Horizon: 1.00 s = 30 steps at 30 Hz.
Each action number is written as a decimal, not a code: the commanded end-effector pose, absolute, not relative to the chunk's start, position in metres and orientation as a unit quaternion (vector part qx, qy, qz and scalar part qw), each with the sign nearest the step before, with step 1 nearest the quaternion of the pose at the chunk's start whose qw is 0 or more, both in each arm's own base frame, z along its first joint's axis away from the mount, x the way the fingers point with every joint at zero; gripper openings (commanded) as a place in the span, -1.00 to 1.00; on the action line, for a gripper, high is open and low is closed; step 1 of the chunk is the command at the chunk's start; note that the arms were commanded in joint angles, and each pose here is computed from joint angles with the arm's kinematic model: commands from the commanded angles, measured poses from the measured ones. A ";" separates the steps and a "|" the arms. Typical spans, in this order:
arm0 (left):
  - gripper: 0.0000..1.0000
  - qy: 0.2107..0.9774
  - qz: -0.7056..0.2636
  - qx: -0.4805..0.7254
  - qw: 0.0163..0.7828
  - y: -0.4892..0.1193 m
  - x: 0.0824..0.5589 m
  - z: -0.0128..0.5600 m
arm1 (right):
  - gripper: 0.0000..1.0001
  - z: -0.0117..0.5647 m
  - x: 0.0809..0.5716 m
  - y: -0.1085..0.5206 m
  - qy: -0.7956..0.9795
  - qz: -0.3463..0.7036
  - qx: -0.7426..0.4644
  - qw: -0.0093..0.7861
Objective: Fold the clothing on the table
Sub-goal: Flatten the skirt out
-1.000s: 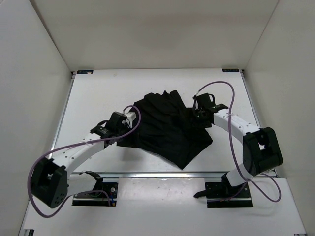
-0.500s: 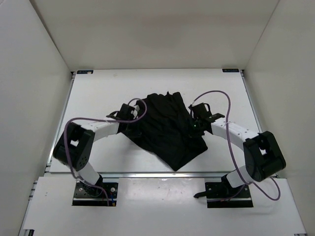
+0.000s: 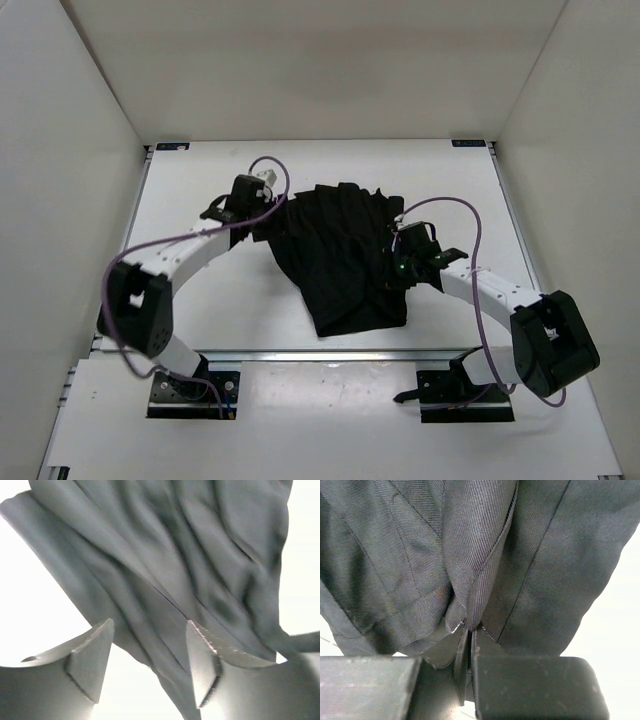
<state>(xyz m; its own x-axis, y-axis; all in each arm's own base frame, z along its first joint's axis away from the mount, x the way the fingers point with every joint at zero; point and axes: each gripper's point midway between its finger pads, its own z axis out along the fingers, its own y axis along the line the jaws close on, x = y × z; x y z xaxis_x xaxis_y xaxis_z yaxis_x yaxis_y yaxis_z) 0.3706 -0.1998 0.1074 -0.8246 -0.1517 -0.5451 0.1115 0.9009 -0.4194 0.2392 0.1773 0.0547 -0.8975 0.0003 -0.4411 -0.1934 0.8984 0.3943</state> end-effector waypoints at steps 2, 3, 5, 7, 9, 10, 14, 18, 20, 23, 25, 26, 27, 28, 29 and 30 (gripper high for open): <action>0.43 0.904 -0.310 0.012 0.293 -0.238 0.297 0.148 | -1.00 0.060 0.246 0.189 0.934 0.244 -0.054 0.255; 0.44 0.904 -0.318 0.023 0.285 -0.248 0.287 0.148 | -0.99 0.060 0.245 0.191 0.933 0.247 -0.057 0.255; 0.47 0.905 -0.334 0.033 0.260 -0.262 0.269 0.146 | -1.00 0.053 0.243 0.191 0.935 0.247 -0.056 0.249; 0.46 0.907 -0.347 0.043 0.235 -0.279 0.255 0.144 | -1.00 0.049 0.243 0.191 0.936 0.244 -0.056 0.247; 0.44 0.906 -0.357 0.038 0.223 -0.290 0.247 0.144 | -1.00 0.048 0.246 0.189 0.936 0.239 -0.052 0.254; 0.45 0.908 -0.359 0.031 0.213 -0.296 0.243 0.138 | -1.00 0.048 0.248 0.189 0.935 0.235 -0.057 0.260; 0.44 0.914 -0.368 0.025 0.167 -0.320 0.223 0.118 | -1.00 0.044 0.254 0.186 0.938 0.218 -0.059 0.263; 0.43 0.916 -0.376 0.028 0.136 -0.344 0.209 0.104 | -1.00 0.043 0.257 0.188 0.938 0.214 -0.064 0.264; 0.44 0.921 -0.369 0.032 0.124 -0.350 0.203 0.094 | -1.00 0.043 0.256 0.190 0.938 0.215 -0.067 0.265; 0.42 0.927 -0.359 0.015 0.109 -0.353 0.199 0.079 | -1.00 0.040 0.254 0.193 0.938 0.214 -0.077 0.262; 0.40 0.928 -0.356 0.004 0.112 -0.353 0.203 0.071 | -1.00 0.039 0.251 0.192 0.938 0.215 -0.078 0.262; 0.42 0.931 -0.350 0.001 0.107 -0.350 0.204 0.066 | -1.00 0.040 0.251 0.195 0.935 0.220 -0.083 0.265; 0.42 0.933 -0.344 -0.001 0.106 -0.351 0.206 0.061 | -1.00 0.040 0.250 0.194 0.935 0.219 -0.082 0.266; 0.43 0.934 -0.340 0.000 0.108 -0.350 0.206 0.060 | -1.00 0.041 0.250 0.196 0.934 0.222 -0.081 0.266; 0.41 0.938 -0.331 -0.002 0.101 -0.350 0.206 0.052 | -1.00 0.039 0.248 0.196 0.935 0.220 -0.087 0.265; 0.41 0.940 -0.327 -0.002 0.096 -0.350 0.204 0.049 | -1.00 0.040 0.247 0.195 0.934 0.221 -0.084 0.266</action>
